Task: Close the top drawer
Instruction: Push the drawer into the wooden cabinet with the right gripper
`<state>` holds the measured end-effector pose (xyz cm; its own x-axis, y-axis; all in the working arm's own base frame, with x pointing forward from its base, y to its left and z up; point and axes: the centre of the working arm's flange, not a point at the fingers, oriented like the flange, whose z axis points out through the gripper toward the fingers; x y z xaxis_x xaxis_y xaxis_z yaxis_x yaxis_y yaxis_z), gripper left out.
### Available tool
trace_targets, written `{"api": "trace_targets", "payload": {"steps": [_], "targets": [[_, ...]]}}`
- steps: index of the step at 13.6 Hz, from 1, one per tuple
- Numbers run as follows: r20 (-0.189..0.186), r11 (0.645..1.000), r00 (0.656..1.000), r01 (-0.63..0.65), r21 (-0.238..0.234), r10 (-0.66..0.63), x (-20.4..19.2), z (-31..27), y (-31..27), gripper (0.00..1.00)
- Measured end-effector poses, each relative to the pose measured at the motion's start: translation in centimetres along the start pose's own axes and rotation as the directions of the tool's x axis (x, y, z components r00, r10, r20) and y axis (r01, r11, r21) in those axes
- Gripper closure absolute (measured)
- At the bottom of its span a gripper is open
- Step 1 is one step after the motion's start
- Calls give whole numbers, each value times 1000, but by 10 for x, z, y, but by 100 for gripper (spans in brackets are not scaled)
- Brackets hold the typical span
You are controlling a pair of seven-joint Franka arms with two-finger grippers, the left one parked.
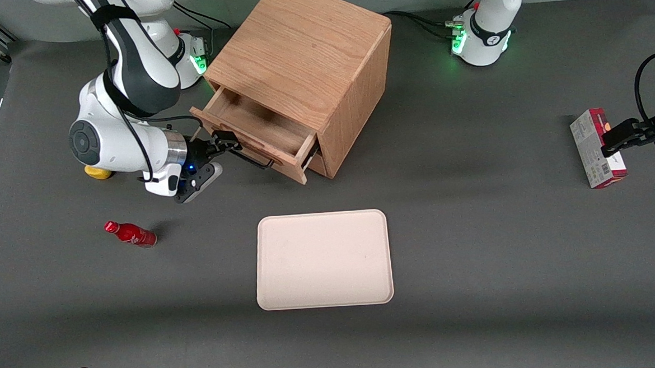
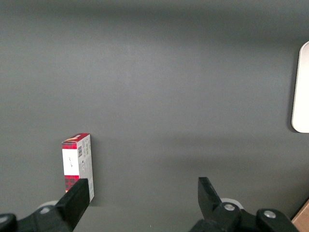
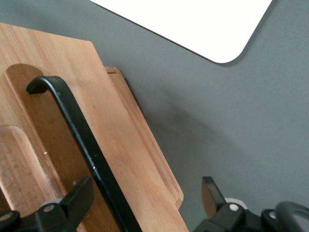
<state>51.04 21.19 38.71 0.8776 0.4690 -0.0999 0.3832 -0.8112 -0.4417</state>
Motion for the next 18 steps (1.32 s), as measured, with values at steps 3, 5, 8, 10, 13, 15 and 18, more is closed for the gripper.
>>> {"api": "trace_targets", "payload": {"steps": [3, 5, 8, 10, 13, 15, 18], "targets": [[3, 1000, 1000, -16, -4, 16, -4, 6, -9, 0], [7, 1000, 1000, -29, -8, 29, -8, 9, -15, 0], [-5, 999, 999, -44, 4, 44, -14, 23, -39, 0], [0, 998, 998, -55, -1, 55, -18, 33, -55, 0], [-1, 997, 997, -71, -11, 71, -21, 38, -71, 0], [-6, 997, 997, -76, -15, 76, -23, 38, -71, 0], [-9, 997, 997, -78, -17, 78, -24, 37, -71, 0]]}}
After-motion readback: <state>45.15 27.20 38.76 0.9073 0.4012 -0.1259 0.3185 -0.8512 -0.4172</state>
